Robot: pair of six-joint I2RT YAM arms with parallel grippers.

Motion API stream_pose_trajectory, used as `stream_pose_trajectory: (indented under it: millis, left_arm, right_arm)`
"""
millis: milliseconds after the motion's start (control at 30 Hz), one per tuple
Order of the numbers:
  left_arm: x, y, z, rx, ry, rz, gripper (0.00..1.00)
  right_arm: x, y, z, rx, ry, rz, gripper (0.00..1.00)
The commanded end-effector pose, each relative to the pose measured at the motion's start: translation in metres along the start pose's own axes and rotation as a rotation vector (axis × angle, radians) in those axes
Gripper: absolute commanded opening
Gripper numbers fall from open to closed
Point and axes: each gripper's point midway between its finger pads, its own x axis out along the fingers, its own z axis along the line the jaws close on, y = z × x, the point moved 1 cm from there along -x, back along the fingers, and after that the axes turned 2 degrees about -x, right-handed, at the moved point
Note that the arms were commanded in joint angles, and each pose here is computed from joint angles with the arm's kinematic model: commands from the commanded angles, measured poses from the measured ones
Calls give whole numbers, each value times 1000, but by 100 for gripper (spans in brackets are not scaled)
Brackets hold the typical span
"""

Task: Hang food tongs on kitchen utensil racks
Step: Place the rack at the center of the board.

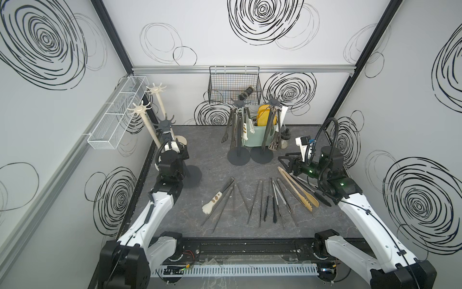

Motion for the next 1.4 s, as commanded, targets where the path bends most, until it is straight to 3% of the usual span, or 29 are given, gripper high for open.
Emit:
stream_pose_trajectory:
  millis: [0, 167, 600, 900, 1367]
  left_arm:
    - [-3, -105, -39, -150, 150, -338, 0]
    - [27, -103, -82, -125, 221, -325, 0]
    - [88, -67, -144, -120, 295, -284, 0]
    - [90, -48, -177, -87, 317, -248, 0]
    - [86, -31, -171, -29, 268, -183, 0]
  right_arm:
    - [-5, -8, -4, -34, 36, -34, 58]
    - [-5, -7, -15, -34, 88, -21, 58]
    - [2, -4, -32, -12, 130, 11, 58]
    - [6, -3, -40, -4, 135, 19, 58]
    - [8, 2, -40, 7, 117, 29, 58]
